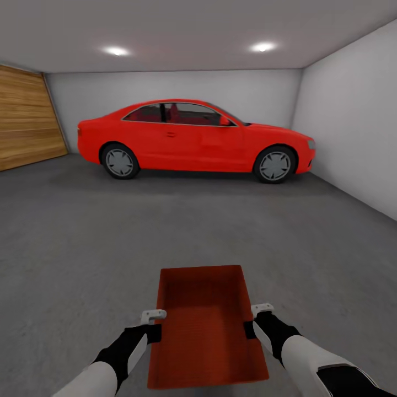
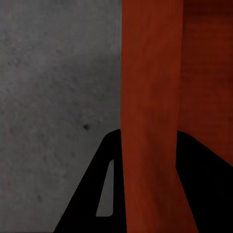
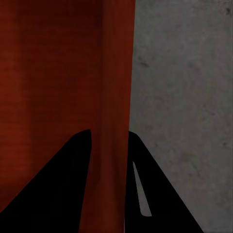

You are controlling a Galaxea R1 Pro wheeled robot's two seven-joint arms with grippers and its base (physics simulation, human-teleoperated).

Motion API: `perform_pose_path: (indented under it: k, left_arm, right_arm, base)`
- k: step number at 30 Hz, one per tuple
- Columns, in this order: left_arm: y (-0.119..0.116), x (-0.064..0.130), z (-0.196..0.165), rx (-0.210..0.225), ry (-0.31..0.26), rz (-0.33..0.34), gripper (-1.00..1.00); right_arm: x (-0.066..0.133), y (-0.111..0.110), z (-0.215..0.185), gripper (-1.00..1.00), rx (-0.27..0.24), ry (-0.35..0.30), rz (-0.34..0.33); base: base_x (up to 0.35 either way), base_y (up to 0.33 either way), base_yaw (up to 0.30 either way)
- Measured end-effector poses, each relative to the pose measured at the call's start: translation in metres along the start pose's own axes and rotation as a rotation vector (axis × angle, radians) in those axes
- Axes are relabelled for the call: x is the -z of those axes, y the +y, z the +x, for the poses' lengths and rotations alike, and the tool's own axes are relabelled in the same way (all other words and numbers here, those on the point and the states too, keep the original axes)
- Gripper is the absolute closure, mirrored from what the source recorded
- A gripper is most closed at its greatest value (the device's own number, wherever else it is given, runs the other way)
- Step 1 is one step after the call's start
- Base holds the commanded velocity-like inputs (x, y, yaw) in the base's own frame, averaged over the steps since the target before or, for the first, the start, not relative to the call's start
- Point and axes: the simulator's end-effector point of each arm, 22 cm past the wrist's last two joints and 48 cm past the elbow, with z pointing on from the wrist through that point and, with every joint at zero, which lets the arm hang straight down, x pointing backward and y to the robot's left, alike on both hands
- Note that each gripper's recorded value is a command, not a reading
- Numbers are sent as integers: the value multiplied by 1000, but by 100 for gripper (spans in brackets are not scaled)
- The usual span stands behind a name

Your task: Move the two storage containers from the living room to the garage. In the garage, place one container on the floor and stack the other container on top of it (either order is fine).

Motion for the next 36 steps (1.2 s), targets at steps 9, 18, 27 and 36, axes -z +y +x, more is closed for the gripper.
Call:
perform_pose_path:
  k: [9, 18, 27, 36]
  left_arm:
    - [0, 0, 0, 0, -1, 0, 100]
    - [0, 1, -2, 0, -4, 0, 100]
    - [0, 3, -4, 1, -8, 1, 100]
    - [-1, 4, -6, 0, -12, 1, 100]
  right_arm:
    - [0, 0, 0, 100, 0, 0, 0]
    - [2, 0, -2, 100, 0, -4, 1]
    - [3, -1, -3, 100, -1, -8, 1]
    - [5, -1, -5, 100, -1, -12, 1]
  base:
    - [343, 0, -157]
    - [343, 0, -249]
    - [342, 0, -256]
    - [343, 0, -256]
